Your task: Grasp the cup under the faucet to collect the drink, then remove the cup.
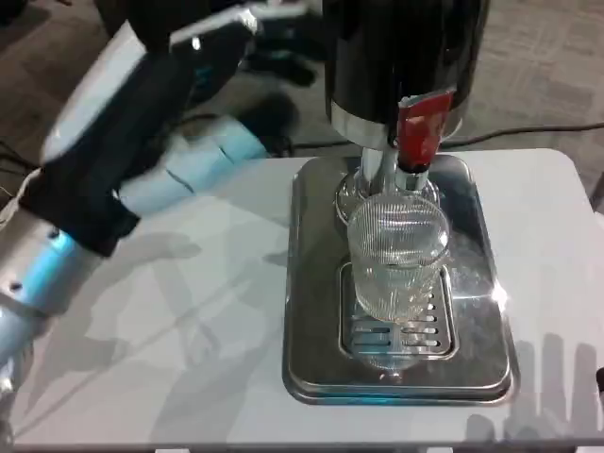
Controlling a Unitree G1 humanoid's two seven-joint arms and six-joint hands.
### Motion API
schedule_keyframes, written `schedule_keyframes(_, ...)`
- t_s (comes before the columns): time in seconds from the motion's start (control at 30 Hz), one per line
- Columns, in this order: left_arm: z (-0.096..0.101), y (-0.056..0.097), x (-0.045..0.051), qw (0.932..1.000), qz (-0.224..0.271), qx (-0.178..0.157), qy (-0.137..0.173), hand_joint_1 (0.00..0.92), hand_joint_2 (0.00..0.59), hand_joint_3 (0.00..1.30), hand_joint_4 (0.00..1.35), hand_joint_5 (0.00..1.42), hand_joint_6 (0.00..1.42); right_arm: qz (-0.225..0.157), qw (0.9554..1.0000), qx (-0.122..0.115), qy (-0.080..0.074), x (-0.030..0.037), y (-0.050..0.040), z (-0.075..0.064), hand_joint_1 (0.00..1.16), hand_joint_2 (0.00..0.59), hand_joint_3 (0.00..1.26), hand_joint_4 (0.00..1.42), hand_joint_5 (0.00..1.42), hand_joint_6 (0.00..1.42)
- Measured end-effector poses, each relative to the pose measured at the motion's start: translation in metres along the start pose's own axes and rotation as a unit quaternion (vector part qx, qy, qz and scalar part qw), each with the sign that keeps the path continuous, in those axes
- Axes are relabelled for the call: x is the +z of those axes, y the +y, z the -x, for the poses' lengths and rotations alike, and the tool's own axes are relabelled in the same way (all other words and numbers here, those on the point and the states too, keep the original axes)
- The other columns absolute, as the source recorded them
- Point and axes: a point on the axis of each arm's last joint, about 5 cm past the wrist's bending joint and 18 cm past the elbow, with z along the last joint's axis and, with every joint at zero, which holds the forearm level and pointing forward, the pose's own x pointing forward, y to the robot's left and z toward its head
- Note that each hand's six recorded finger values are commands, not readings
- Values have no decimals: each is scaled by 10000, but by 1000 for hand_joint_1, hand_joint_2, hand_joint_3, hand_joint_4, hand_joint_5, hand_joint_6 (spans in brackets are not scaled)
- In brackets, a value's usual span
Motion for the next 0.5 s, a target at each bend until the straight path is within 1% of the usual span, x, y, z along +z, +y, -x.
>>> schedule_keyframes(0.07,-90,52,34,9983,493,-239,-173,0,63,292,221,301,261,0,10000,-2,2,-1,-1,0,211,475,134,0,0,143)
schedule_keyframes(0.1,-145,80,55,9959,758,-422,-252,0,59,282,203,295,243,-3,10000,-5,3,-2,-1,1,211,478,134,0,0,143)
schedule_keyframes(0.2,-219,107,74,9902,1155,-720,-311,0,53,262,178,261,207,-35,10000,-18,-1,-8,-5,4,211,473,134,0,0,143)
schedule_keyframes(0.23,-266,115,80,9860,1370,-891,-325,0,52,254,168,256,198,-30,10000,-24,1,-11,-6,5,211,472,134,0,0,143)
schedule_keyframes(0.3,-331,124,99,9805,1587,-1101,-372,0,44,232,135,227,170,-19,10000,-31,-5,-13,-9,7,212,474,134,0,0,143)
schedule_keyframes(0.33,-352,126,107,9788,1637,-1166,-389,0,44,222,123,212,153,-13,10000,-34,-5,-14,-10,7,212,475,134,0,0,143)
schedule_keyframes(0.37,-399,125,103,9735,1824,-1324,-393,0,43,219,119,206,136,-5,10000,-38,3,-17,-11,9,213,475,134,0,0,143)
schedule_keyframes(0.4,-429,119,98,9702,1922,-1434,-363,0,43,217,117,204,131,-3,10000,-43,-3,-18,-12,9,212,469,134,0,0,134)
schedule_keyframes(0.43,-474,109,82,9642,2096,-1598,-297,0,44,211,110,197,119,-15,10000,-49,-21,-18,-13,10,212,467,134,0,0,132)
schedule_keyframes(0.5,-503,102,64,9599,2226,-1687,-235,0,44,209,108,194,115,-34,10000,-57,-36,-21,-16,12,211,467,134,0,0,130)
